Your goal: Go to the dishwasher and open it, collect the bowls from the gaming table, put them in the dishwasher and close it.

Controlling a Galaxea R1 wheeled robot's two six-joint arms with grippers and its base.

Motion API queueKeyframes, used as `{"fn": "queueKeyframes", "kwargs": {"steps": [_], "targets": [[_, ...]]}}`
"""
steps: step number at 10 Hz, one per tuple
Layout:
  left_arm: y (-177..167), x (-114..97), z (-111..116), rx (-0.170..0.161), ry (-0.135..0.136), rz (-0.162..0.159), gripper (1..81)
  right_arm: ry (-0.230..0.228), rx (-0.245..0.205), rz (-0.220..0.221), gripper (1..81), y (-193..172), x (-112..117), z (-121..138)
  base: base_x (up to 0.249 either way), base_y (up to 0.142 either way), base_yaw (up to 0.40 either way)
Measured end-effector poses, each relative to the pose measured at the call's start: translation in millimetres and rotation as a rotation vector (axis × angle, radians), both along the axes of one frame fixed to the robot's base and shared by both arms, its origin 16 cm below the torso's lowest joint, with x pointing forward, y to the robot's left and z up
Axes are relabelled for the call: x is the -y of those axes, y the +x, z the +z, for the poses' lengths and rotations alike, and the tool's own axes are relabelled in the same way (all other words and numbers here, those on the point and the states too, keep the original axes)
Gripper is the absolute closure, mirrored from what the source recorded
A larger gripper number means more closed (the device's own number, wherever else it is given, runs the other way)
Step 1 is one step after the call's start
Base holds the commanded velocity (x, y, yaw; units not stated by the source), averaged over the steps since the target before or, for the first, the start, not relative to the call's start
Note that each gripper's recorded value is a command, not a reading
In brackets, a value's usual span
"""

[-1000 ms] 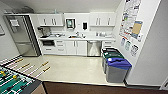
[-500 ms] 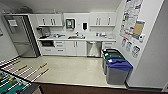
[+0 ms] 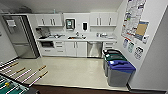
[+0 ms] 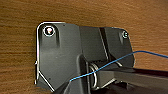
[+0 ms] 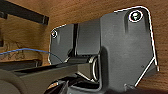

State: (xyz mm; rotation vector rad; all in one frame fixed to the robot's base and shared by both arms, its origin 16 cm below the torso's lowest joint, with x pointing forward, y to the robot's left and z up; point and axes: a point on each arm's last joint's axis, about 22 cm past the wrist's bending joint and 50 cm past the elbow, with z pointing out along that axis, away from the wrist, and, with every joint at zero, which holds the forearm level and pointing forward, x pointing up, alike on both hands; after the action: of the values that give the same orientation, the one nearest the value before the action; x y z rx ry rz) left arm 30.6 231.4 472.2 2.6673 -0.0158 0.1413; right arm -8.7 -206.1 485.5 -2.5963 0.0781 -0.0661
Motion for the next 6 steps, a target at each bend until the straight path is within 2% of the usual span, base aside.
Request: {"fn": "queueKeyframes", "kwargs": {"steps": [5,6], "targets": [[0.3,0.3,0.0,0.000,0.000,0.000,1.0,0.000,0.001,0.003,1.0,0.0,-0.1,0.0,0.130,0.076,0.000],[0.7,0.5,0.0,0.001,-0.001,0.000,1.0,-0.001,0.001,0.003,1.0,0.2,0.7,0.0,0.135,0.000,0.000]]}}
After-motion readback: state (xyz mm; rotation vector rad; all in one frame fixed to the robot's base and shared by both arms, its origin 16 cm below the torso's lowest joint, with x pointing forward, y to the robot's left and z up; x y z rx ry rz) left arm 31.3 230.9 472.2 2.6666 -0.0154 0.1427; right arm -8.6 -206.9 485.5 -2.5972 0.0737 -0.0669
